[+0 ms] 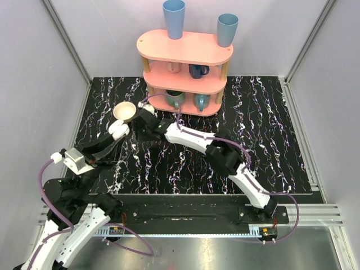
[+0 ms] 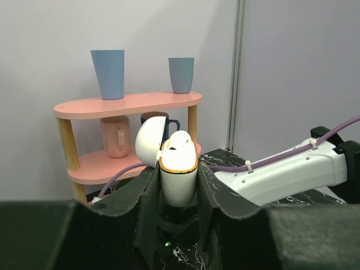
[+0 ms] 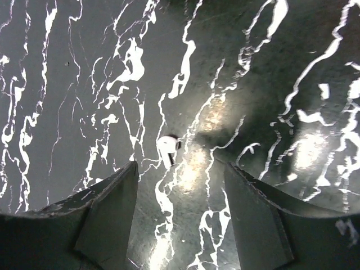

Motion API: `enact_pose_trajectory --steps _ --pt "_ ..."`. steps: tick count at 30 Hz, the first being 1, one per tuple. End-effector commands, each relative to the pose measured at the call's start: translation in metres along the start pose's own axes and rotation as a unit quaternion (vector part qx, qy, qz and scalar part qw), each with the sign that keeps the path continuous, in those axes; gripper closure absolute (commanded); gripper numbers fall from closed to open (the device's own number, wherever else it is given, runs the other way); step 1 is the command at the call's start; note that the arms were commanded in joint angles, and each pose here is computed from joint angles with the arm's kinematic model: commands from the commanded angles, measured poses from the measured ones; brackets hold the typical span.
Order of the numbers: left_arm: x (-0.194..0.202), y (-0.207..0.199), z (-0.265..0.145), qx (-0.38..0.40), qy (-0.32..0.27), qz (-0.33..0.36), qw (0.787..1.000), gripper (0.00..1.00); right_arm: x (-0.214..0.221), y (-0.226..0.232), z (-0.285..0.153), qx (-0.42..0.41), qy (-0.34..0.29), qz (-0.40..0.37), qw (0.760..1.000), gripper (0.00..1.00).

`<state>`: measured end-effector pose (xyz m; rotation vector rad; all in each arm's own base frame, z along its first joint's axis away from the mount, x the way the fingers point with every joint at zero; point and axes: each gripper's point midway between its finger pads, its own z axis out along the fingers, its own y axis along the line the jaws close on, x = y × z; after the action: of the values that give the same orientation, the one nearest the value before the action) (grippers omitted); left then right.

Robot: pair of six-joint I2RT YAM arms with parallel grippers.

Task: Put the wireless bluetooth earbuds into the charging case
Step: Move the left earbud to the center of the board.

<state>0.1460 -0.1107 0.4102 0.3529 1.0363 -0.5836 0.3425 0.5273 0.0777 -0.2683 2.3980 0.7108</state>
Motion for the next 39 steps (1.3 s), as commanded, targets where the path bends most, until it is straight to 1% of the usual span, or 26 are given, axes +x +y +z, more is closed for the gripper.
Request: enact_pose_trajectory --steps 1,2,3,4,5,6,7,11,21,31,39 --pt "-0.026 0.002 -0.003 -0.005 -0.033 0.009 0.999 1.0 0.006 0.02 0.006 0.019 -0.005 -0.031 0.999 0.31" --pt "-0.026 0.002 -0.003 -0.005 -0.034 0.008 0.999 1.0 0.004 0.019 0.008 0.027 -0.01 -0.035 0.999 0.31" --pt "-0.026 0.002 -0.004 -0.005 -0.034 0.007 0.999 1.0 0.016 0.013 0.015 0.043 0.002 -0.044 0.998 0.31" --pt "-0.027 0.002 -0.004 -0.005 -0.036 0.007 0.999 1.0 0.007 0.022 0.013 0.037 -0.011 -0.052 0.998 0.31" --pt "-0.028 0.002 -0.005 -0.006 -0.038 0.007 0.999 1.0 0.007 0.022 0.015 0.043 -0.014 -0.056 0.997 0.32" --pt "-0.023 0.002 -0.006 -0.007 -0.028 0.005 1.0 1.0 0.018 0.013 0.025 0.057 -0.001 -0.06 0.997 0.32" --pt "-0.023 0.002 -0.006 -0.007 -0.028 0.005 1.0 1.0 0.01 0.019 0.024 0.053 -0.009 -0.058 0.997 0.33" --pt "-0.024 0.004 -0.009 -0.011 -0.03 0.006 0.999 1.0 0.015 0.008 0.033 0.079 -0.009 -0.064 0.995 0.36" --pt "-0.02 0.004 -0.009 -0.013 -0.028 0.007 0.999 1.0 0.024 0.013 0.037 0.073 -0.004 -0.086 0.994 0.38" --pt "-0.016 0.005 -0.008 -0.016 -0.025 0.005 1.0 1.0 0.035 0.014 0.045 0.066 0.007 -0.087 0.994 0.39" --pt "-0.013 0.005 -0.006 -0.015 -0.024 0.002 1.0 1.0 0.038 0.019 0.041 0.068 0.005 -0.103 0.992 0.45"
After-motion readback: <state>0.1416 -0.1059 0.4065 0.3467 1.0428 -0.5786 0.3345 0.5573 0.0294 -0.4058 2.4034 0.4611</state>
